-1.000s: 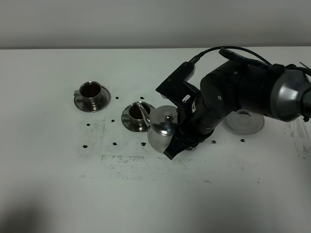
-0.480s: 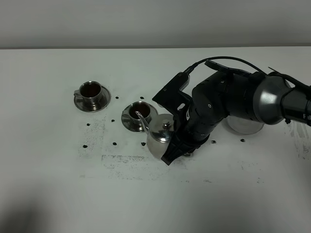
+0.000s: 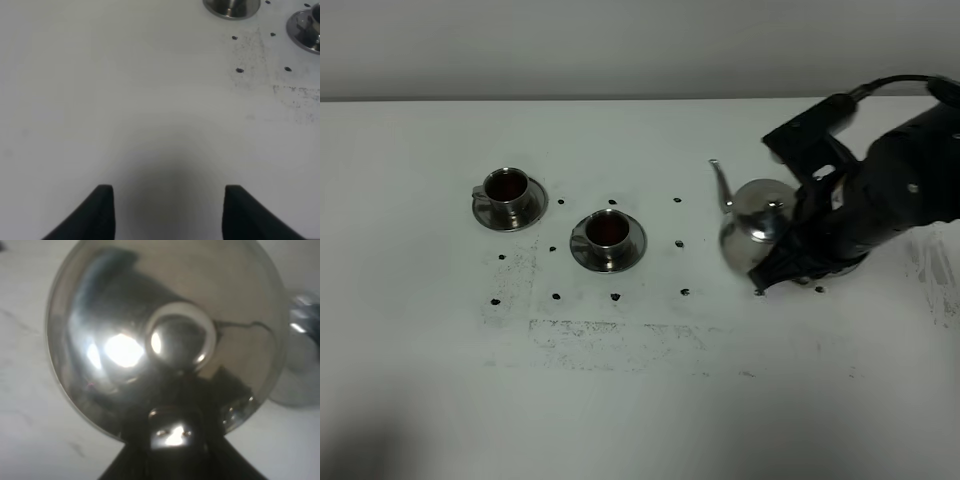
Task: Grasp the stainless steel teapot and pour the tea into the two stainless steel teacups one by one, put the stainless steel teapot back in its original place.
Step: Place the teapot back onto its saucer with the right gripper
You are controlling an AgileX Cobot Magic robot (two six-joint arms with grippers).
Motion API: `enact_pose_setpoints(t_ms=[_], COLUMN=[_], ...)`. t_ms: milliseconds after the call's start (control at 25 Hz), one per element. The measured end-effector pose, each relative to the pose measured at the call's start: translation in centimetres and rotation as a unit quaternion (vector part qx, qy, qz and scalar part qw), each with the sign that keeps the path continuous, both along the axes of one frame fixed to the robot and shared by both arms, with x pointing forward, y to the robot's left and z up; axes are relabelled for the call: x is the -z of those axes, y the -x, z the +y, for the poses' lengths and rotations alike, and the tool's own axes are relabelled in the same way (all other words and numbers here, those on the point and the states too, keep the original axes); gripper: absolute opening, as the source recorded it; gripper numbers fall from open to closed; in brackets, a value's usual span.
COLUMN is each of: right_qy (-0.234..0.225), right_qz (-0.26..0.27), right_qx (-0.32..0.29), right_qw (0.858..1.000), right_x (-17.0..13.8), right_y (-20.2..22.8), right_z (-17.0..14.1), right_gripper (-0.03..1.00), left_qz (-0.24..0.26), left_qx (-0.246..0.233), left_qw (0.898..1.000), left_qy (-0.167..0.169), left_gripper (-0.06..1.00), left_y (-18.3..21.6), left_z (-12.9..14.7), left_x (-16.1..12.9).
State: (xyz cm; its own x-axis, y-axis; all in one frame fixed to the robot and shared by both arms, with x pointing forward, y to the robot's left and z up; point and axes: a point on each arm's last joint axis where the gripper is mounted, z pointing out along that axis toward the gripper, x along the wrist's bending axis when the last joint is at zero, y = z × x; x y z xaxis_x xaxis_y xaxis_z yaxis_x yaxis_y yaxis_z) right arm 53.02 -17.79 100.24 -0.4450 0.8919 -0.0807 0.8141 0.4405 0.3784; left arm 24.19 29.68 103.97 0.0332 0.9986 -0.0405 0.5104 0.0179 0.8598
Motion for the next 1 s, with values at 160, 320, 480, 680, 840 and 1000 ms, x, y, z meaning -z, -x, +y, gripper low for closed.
enact_pose_setpoints(t_ms=[160, 320, 480, 680, 840, 1000], right_qy=[-0.002, -0.012, -0.015, -0.013, -0.012, -0.012], right_qz=[0.007, -0.002, -0.005, 0.007, 0.011, 0.013], right_qx=[0.071, 0.104, 0.116, 0.124, 0.132, 0.135], right_qw=[0.997, 0.994, 0.993, 0.992, 0.991, 0.991], right_x=[0.3, 0.4, 1.6, 3.5, 4.1, 4.4], right_y=[-0.4, -1.1, -2.0, -3.0, -3.8, -4.1], right_z=[-3.7, -5.4, -5.9, -6.2, -6.6, -6.7], right_gripper=[0.20, 0.20, 0.20, 0.20, 0.20, 0.20], left_qz=[0.000, 0.000, 0.000, 0.000, 0.000, 0.000], left_qx=[0.000, 0.000, 0.000, 0.000, 0.000, 0.000], left_qw=[1.000, 1.000, 1.000, 1.000, 1.000, 1.000], left_qy=[0.000, 0.000, 0.000, 0.000, 0.000, 0.000], left_gripper=[0.47, 0.47, 0.47, 0.47, 0.47, 0.47], left_y=[0.0, 0.0, 0.0, 0.0, 0.0, 0.0], left_z=[0.0, 0.0, 0.0, 0.0, 0.0, 0.0], left_x=[0.0, 0.0, 0.0, 0.0, 0.0, 0.0])
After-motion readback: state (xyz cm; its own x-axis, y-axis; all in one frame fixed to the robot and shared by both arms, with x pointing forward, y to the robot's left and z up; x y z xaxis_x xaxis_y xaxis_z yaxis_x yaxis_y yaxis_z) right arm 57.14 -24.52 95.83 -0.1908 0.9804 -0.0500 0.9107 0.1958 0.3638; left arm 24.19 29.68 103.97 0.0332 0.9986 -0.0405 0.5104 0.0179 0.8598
